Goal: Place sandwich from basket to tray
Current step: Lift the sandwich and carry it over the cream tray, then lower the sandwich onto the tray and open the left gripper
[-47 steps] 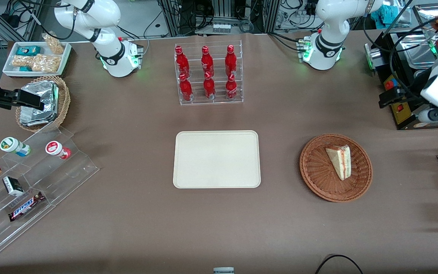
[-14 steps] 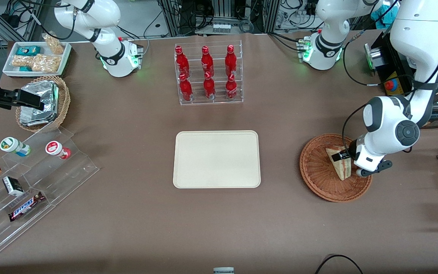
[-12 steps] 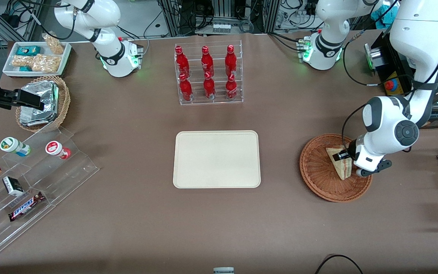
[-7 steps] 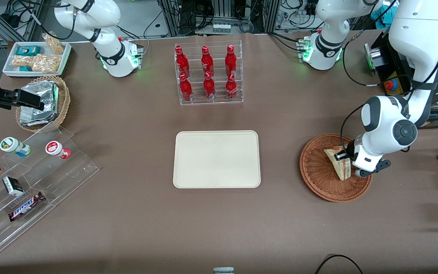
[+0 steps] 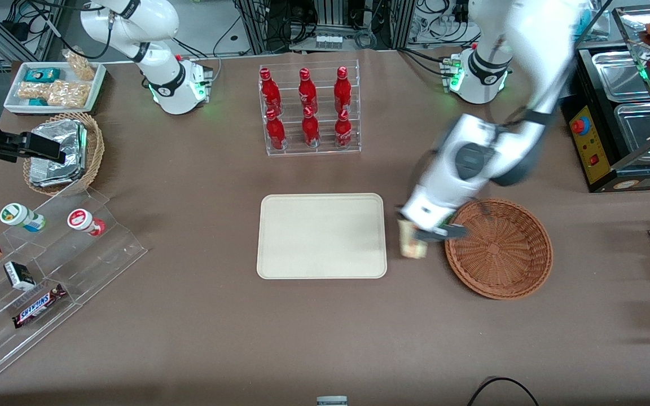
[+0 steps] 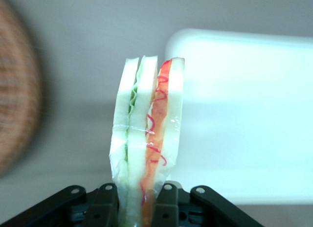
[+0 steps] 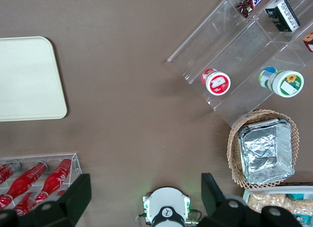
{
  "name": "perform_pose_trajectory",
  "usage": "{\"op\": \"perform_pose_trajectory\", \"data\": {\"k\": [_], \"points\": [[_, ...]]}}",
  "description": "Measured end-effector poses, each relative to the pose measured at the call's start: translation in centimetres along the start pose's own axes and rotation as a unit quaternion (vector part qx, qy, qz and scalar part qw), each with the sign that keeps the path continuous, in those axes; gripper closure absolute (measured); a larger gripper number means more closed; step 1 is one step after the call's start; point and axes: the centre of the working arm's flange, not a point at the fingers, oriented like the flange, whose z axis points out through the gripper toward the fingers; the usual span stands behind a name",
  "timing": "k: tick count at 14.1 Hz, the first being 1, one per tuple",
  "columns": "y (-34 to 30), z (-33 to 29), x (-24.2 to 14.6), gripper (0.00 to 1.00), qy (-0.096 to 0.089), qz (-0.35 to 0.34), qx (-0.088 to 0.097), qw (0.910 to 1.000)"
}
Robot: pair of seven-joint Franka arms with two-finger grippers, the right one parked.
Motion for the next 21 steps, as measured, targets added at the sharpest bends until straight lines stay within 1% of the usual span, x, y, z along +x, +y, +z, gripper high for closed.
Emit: {"op": "perform_pose_trajectory", "data": {"k": [1, 3, 5, 6, 7, 8, 11, 12, 13, 14, 16, 17, 18, 19, 20, 21], "points": [[3.3, 1.0, -1.2, 0.83, 0.0, 0.013, 0.004, 0.9999], [8.5, 3.1, -2.1, 0.83, 0.012, 0.014, 0.017, 0.9997], [12.6, 5.4, -1.7, 0.83, 0.016, 0.0, 0.043, 0.9989], [14.3, 6.4, -1.3, 0.83, 0.018, -0.011, 0.051, 0.9985], [15.7, 7.4, -0.8, 0.83, 0.018, -0.024, 0.052, 0.9982], [16.9, 8.4, -0.4, 0.83, 0.019, -0.032, 0.048, 0.9982], [18.7, 10.4, -0.1, 0.83, 0.017, -0.034, 0.041, 0.9984], [19.0, 10.4, -0.1, 0.79, 0.018, -0.033, 0.041, 0.9985], [19.1, 10.3, -0.2, 0.79, 0.017, -0.032, 0.042, 0.9985], [19.2, 10.2, -0.1, 0.72, 0.018, -0.032, 0.041, 0.9985], [19.2, 9.8, 0.3, 0.55, 0.023, -0.034, 0.039, 0.9984], [19.1, 9.2, 0.7, 0.44, 0.029, -0.037, 0.036, 0.9982], [18.9, 8.1, 1.5, 0.35, 0.038, -0.042, 0.032, 0.9978], [18.3, 6.1, 2.7, 0.24, 0.049, -0.052, 0.031, 0.997], [17.1, 3.3, 4.1, 0.15, 0.056, -0.068, 0.032, 0.9956], [15.2, -0.5, 5.7, 0.04, 0.058, -0.089, 0.032, 0.9938]]}}
